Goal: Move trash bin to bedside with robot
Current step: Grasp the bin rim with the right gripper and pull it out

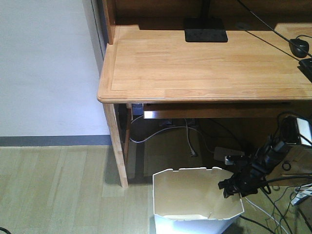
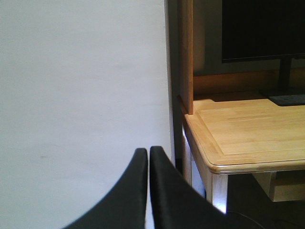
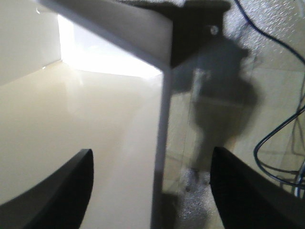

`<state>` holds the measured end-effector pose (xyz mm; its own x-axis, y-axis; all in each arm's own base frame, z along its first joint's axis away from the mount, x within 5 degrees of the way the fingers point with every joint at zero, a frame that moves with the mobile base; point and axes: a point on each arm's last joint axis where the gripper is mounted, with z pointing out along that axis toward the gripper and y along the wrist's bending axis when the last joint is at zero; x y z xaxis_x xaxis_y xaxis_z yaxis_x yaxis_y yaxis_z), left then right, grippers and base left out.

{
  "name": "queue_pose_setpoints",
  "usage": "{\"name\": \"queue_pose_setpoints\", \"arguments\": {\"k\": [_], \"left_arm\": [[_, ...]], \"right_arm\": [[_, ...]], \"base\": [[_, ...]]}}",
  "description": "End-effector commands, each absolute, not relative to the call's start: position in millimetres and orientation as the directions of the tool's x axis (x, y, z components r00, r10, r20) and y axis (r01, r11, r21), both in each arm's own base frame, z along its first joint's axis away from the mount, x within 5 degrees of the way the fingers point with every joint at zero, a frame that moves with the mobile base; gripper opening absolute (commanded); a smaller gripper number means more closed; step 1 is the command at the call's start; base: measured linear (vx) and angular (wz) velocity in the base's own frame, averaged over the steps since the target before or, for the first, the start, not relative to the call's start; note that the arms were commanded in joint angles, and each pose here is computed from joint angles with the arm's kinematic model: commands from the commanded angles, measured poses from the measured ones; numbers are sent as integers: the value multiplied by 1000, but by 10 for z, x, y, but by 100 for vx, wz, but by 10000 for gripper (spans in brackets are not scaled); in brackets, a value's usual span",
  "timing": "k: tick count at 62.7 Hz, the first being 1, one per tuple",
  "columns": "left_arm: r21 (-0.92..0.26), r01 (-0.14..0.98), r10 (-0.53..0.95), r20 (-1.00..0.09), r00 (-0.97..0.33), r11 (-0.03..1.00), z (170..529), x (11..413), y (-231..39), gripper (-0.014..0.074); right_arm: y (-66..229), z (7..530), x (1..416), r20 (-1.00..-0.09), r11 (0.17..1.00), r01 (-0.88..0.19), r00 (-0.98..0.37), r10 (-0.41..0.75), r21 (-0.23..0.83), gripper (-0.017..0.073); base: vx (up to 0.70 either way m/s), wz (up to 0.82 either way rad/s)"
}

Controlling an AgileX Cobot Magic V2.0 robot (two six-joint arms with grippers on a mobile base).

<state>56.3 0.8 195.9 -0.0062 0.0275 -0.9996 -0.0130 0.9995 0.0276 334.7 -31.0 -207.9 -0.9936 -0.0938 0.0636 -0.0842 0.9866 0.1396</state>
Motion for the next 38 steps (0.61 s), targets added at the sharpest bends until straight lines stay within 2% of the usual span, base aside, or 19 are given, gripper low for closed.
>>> {"name": "queue_pose_setpoints", "arguments": {"k": [1, 6, 10, 19, 25, 38], "left_arm": [[4, -5, 5, -998, 64, 1000, 1990, 561, 3, -6], [4, -5, 5, -998, 64, 1000, 1990, 561, 3, -6], [4, -5, 5, -998, 64, 1000, 1990, 561, 3, -6], [4, -5, 5, -998, 64, 1000, 1990, 561, 3, -6], [4, -5, 5, -998, 64, 1000, 1990, 561, 3, -6], [4, -5, 5, -998, 64, 1000, 1990, 561, 3, -6]], "right_arm": [[-323, -1994, 3512, 38, 984, -84, -995, -91, 158, 468], [-310, -2048, 3510, 57, 981, -80, -994, -91, 177, 402], [-307, -2057, 3522, 60, 980, -80, -994, -93, 183, 311], [-296, -2046, 3548, 62, 979, -59, -995, -73, 197, -4], [-290, -2040, 3564, 60, 977, -35, -997, -49, 209, -12], [-266, -1920, 3663, 18, 966, -74, -997, -81, 249, -8]], "base": [[0, 0], [0, 0], [0, 0], [0, 0], [0, 0], [0, 0]]}}
